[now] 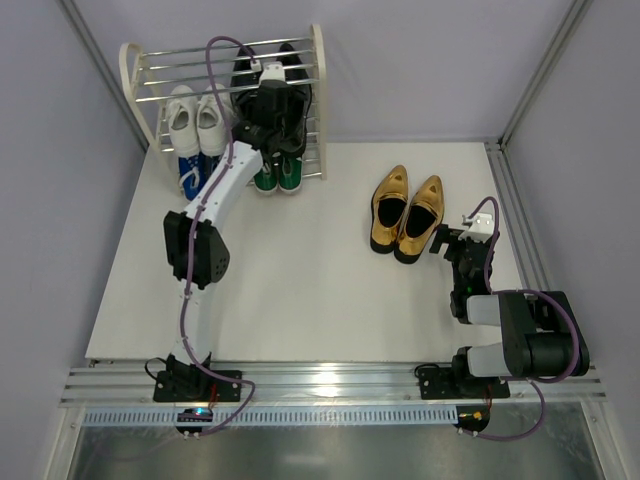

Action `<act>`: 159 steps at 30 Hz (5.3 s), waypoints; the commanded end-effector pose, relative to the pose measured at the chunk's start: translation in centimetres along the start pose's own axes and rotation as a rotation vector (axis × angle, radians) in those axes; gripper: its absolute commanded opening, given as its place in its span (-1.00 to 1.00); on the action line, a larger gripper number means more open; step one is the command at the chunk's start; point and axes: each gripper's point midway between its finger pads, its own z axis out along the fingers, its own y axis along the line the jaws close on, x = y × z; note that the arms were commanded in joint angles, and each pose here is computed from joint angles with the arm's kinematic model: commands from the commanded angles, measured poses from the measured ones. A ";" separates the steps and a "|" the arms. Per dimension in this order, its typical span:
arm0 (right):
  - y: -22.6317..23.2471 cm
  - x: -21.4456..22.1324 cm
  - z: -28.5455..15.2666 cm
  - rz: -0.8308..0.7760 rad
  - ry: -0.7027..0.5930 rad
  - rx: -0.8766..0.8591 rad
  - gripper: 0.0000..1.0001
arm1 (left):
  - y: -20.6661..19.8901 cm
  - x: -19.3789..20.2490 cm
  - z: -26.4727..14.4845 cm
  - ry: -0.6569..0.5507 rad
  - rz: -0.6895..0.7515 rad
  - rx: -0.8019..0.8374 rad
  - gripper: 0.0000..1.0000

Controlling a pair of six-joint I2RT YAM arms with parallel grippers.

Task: Place and organize the shoes onto the shoe shelf

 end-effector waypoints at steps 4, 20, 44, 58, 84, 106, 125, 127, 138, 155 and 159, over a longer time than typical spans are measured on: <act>0.1 -2.4 0.3 0.010 -0.089 -0.003 0.95 | 1.6 -13.5 -2.4 -0.404 -0.191 -0.009 -0.99; 0.1 -2.4 0.3 0.010 -0.089 -0.003 0.95 | 1.9 -11.1 -1.6 -0.352 -0.169 -0.020 0.11; 0.1 -2.4 0.3 0.010 -0.087 -0.004 0.95 | 4.7 -17.2 -13.0 -0.441 -0.339 0.035 0.79; 0.1 -2.3 0.3 0.010 -0.087 -0.004 0.95 | 7.7 -12.8 -8.8 -0.263 -1.034 0.315 0.96; 0.1 -2.4 0.3 0.010 -0.087 -0.004 0.95 | 8.3 -11.1 -2.5 -0.298 -1.364 0.318 -0.75; 0.1 -2.4 0.3 0.010 -0.089 -0.003 0.95 | 11.0 -15.2 -10.3 -0.352 -1.308 0.329 -1.00; 0.1 -2.4 0.3 0.010 -0.087 -0.004 0.95 | 12.8 -12.1 -19.2 -0.323 -1.275 0.313 -1.00; 0.2 -2.4 0.3 0.010 -0.089 -0.006 0.95 | 12.8 -12.0 -19.6 -0.319 -1.266 0.312 -1.00; 0.1 -2.4 0.3 0.010 -0.089 -0.004 0.95 | 11.7 -12.1 -18.4 -0.282 -1.197 0.338 -1.00; 0.1 -2.4 0.3 0.009 -0.089 -0.003 0.95 | 11.0 -13.1 -18.3 -0.332 -0.840 0.366 0.50; 0.1 -2.5 0.3 0.010 -0.090 -0.004 0.95 | 10.2 -12.3 -20.5 -0.349 -0.585 0.428 0.51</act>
